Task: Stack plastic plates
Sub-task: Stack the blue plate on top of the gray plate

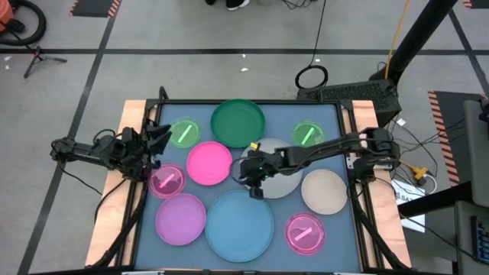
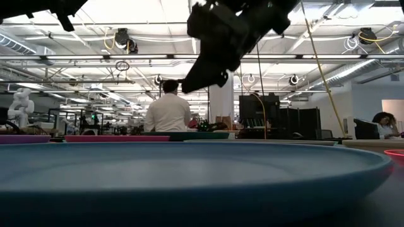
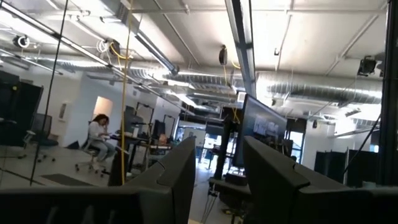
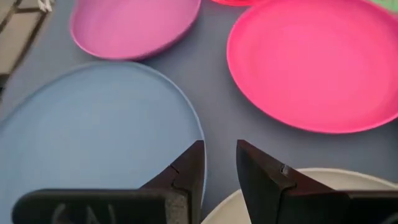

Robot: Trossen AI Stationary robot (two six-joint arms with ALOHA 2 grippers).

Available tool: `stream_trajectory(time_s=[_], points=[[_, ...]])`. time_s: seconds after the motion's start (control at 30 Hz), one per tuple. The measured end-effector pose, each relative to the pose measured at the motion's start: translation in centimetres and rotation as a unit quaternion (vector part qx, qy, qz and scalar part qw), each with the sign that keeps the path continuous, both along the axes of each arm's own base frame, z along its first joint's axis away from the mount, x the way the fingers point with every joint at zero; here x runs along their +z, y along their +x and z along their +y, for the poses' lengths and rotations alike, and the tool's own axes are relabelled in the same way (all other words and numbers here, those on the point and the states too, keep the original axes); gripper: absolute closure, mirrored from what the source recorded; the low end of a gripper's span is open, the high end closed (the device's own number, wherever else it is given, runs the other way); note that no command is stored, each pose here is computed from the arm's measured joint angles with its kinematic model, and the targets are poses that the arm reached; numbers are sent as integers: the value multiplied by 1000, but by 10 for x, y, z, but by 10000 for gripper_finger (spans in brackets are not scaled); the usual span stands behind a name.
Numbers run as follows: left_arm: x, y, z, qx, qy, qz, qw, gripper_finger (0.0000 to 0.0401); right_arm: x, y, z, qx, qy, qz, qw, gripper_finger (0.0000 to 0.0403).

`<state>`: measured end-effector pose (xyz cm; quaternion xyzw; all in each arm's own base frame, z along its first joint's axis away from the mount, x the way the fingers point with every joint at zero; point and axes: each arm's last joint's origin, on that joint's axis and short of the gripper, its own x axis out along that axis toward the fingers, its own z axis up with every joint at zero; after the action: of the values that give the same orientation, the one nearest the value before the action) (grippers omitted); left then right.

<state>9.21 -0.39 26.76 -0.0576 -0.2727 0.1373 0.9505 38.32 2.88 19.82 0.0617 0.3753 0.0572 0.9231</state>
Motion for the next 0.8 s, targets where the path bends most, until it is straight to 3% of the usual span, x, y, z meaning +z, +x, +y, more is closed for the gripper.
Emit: stream_trajectory(time_s=[0.13, 0.33, 0.6, 0.8], points=[[0, 0, 0, 0, 0, 0, 1000, 263, -13, 10, 1, 2, -1, -15, 1000, 314], [0, 0, 0, 3, 5, 2, 1000, 263, -10, 16, -1, 18, -22, -49, 998, 309], [3, -2, 0, 17, 22, -7, 1000, 263, -3, 23, 19, 24, -55, -32, 998, 253], [3, -2, 0, 16, 21, -9, 1000, 263, 6, 42, 36, 25, -82, 10, 996, 218]])
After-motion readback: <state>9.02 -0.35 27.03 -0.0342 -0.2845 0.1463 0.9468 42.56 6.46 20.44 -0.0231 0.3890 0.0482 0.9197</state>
